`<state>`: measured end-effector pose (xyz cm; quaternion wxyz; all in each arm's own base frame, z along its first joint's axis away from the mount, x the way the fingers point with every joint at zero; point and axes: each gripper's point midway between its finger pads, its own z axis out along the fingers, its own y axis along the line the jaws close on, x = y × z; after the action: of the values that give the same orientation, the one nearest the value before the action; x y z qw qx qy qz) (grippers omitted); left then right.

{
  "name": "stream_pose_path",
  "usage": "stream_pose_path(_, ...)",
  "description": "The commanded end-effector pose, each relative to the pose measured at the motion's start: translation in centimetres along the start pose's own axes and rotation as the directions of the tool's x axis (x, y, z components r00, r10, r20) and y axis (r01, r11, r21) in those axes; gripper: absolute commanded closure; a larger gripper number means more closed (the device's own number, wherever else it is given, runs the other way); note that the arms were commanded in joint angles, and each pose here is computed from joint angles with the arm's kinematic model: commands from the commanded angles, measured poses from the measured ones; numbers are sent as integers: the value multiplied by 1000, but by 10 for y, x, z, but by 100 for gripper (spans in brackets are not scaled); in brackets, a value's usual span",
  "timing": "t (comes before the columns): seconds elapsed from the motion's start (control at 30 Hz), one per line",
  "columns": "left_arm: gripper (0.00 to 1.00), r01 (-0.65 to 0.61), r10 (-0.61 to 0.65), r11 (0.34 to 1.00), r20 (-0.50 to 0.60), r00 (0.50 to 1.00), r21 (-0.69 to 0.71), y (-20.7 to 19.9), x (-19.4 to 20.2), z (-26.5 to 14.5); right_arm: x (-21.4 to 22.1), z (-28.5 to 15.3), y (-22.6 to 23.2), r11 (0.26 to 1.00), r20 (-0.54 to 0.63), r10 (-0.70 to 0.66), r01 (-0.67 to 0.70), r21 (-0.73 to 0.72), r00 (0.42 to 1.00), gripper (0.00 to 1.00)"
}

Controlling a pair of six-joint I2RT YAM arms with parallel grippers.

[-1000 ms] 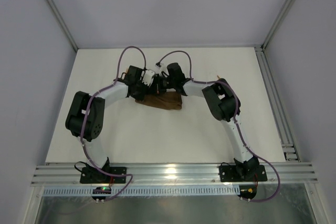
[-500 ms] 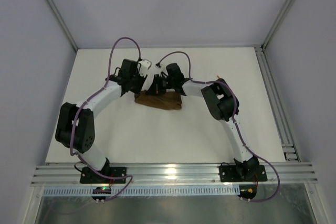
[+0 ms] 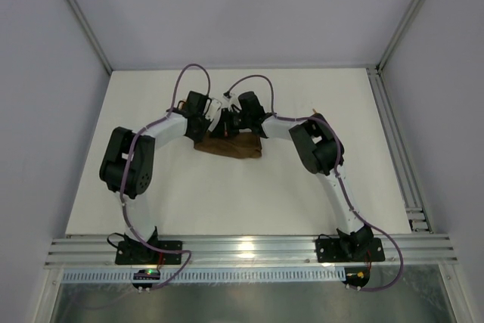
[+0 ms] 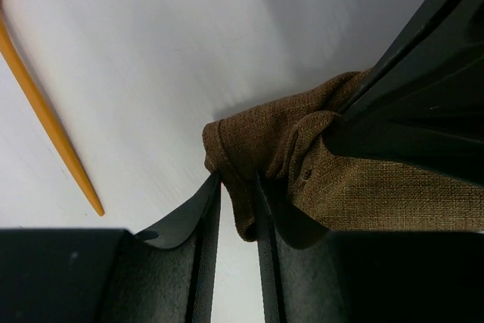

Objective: Fold the napkin into a case and place the utensils inside
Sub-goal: Grasp the top corner of the smaller rectangle folded napkin from the folded napkin.

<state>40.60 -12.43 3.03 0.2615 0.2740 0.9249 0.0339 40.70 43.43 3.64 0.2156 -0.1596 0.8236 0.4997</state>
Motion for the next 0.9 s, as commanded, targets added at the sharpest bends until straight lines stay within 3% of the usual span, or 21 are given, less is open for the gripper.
stream_pose_path(0.0,75,-22,22,1000,31,999,-5,6,-11,-8,-9,1,13,1000,15,-17,17,-13,1000,97)
stream_pose_path(0.13,76,-27,26,999,24,999,32,-2,-7,0,-7,2,15,1000,13,-19,19,-16,1000,97)
stream_pose_path(0.27,100,-5,1,998,54,999,67,-8,-13,-7,-9,-3,18,999,16,-37,38,-18,999,97)
stream_pose_path(0.53,100,77,-100,992,243,965,104,-9,-50,-52,0,1,14,999,-22,-47,47,4,999,97)
stream_pose_path(0.87,100,96,-130,985,246,960,142,-15,-46,-51,5,0,10,998,-33,-53,54,26,998,97)
